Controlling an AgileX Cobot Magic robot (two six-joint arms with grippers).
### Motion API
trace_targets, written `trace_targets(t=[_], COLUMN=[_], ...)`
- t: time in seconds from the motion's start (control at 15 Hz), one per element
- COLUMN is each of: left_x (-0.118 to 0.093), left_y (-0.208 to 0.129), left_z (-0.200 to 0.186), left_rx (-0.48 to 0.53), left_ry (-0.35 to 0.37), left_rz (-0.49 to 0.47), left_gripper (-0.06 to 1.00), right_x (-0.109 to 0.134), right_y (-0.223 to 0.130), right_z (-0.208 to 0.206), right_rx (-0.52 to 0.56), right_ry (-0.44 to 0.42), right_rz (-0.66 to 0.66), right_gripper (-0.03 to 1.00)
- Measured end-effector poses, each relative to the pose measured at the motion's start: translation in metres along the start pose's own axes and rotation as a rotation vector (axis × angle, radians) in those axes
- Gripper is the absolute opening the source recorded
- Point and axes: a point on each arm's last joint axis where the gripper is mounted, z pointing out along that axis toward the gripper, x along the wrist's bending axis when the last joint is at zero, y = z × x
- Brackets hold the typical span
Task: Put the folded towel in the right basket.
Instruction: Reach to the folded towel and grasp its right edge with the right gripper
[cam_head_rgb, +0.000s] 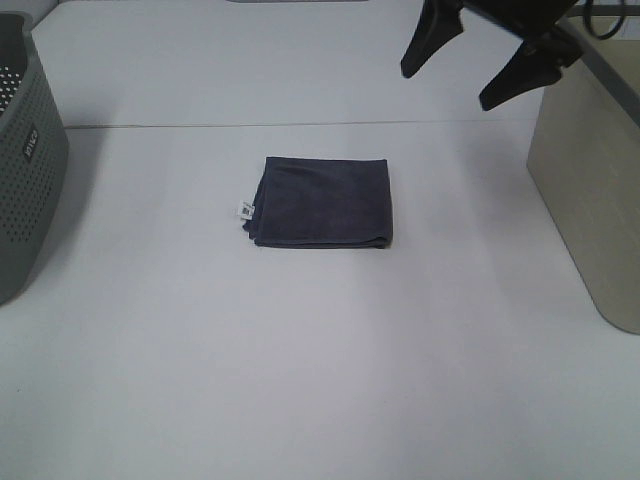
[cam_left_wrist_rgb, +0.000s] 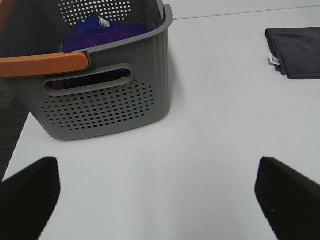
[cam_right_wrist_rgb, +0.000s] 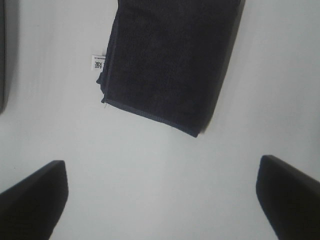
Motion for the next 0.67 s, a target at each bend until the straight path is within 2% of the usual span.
trace_targets(t=[0.33, 0.67], left_x=[0.000, 0.000], left_y=[0.000, 0.000], left_z=[0.000, 0.000], left_rx=[0.000, 0.000], left_ry=[0.001, 0.001], left_rz=[0.001, 0.001], left_gripper=[0.99, 0.99], right_x=[-0.039, -0.064], right_y=[0.021, 0.018], right_z=[0.099, 0.155], right_rx=[0.112, 0.163], right_ry=[0.005, -0.003], right_rz=[0.059, 0.115], right_gripper=[0.98, 0.98])
